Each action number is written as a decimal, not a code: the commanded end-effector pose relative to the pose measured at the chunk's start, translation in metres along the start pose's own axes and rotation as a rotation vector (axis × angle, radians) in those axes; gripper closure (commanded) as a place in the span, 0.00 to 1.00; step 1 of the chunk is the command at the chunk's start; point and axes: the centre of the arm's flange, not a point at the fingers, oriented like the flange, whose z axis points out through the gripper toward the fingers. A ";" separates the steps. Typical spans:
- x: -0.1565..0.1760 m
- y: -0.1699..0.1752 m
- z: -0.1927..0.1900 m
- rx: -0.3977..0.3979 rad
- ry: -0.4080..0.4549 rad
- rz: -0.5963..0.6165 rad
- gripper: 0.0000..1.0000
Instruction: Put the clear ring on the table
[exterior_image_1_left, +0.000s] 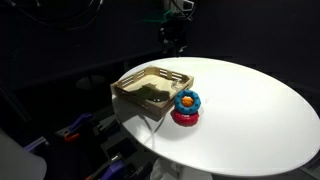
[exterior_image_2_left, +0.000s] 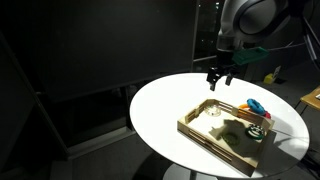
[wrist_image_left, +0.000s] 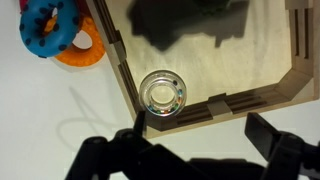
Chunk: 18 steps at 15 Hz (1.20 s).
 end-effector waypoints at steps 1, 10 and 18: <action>0.017 -0.004 0.027 0.003 0.030 -0.029 0.00; 0.036 -0.006 0.089 0.011 0.007 -0.134 0.00; 0.042 -0.007 0.120 0.015 -0.024 -0.168 0.00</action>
